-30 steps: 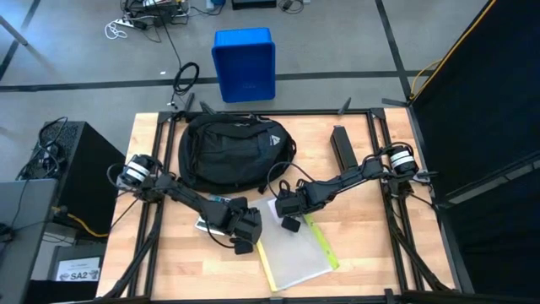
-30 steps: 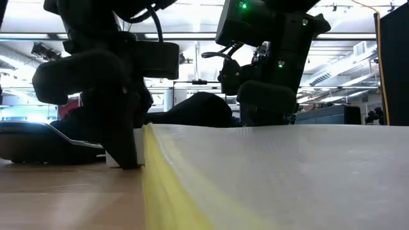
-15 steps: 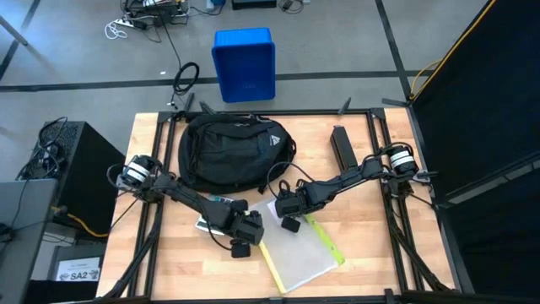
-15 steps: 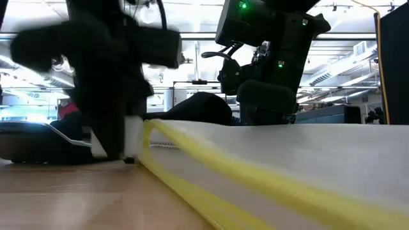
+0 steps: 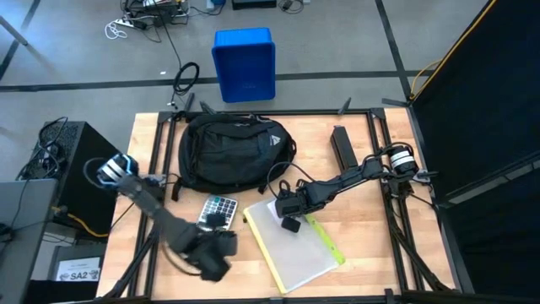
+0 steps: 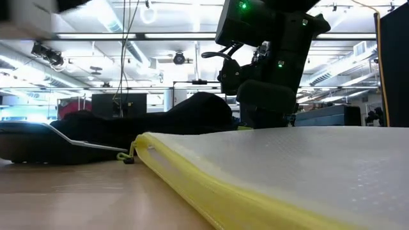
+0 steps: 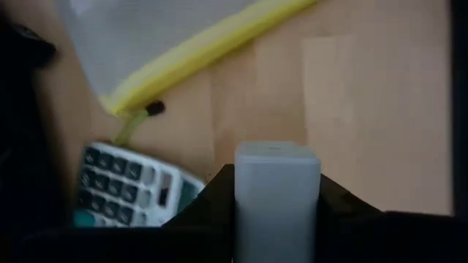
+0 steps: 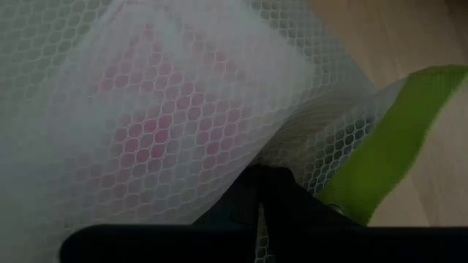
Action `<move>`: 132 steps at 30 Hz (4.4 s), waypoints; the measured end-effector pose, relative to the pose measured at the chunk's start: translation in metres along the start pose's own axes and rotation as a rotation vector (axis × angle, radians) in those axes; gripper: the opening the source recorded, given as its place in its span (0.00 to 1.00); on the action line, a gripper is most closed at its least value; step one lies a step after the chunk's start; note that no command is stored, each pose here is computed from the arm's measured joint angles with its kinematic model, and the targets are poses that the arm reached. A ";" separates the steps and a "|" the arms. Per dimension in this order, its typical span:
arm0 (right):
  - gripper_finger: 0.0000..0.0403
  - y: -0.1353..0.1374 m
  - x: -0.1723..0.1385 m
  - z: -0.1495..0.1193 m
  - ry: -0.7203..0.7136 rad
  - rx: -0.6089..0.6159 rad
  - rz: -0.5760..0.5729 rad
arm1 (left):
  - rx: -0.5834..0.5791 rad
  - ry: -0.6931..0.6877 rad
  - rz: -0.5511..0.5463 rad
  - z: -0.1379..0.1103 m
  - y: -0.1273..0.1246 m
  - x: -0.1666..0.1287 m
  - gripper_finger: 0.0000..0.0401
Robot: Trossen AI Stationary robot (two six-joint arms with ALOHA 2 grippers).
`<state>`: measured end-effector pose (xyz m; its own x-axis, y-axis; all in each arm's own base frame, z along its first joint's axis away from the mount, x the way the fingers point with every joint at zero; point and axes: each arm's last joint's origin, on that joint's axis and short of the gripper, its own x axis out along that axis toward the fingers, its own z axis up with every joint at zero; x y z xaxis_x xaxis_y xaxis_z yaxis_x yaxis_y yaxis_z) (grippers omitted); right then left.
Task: Unpack backpack
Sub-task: Remove the white charger adapter from the yellow zip bag, then remove the white game card from the yellow zip bag
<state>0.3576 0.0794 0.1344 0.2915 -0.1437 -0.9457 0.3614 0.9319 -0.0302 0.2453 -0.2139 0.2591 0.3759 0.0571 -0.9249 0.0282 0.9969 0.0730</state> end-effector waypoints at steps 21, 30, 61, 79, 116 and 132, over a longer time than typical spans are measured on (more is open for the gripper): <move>0.00 0.000 0.000 0.000 0.000 0.003 0.003 | -0.289 0.194 0.045 -0.118 0.005 0.077 0.45; 0.00 0.000 0.000 0.000 0.000 0.003 0.004 | -0.225 0.229 0.135 -0.090 -0.005 0.023 0.64; 0.00 0.001 0.001 0.005 -0.015 0.017 0.066 | -0.032 -0.268 0.091 0.016 0.014 0.130 0.49; 0.00 0.005 0.001 0.009 -0.047 -0.062 0.123 | 0.078 -0.523 0.106 0.058 0.045 0.133 0.48; 0.00 -0.002 0.004 0.022 -0.054 -0.053 0.274 | 0.480 -0.234 0.544 0.043 0.071 0.173 0.47; 0.00 -0.008 0.002 0.010 0.082 -0.041 0.208 | 0.535 -0.208 0.611 0.050 0.067 0.166 0.07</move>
<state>0.3642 0.0679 0.1364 0.2827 0.0790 -0.9559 0.2639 0.9517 0.1567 0.3559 -0.1404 0.1293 0.6292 0.5156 -0.5816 0.1804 0.6310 0.7545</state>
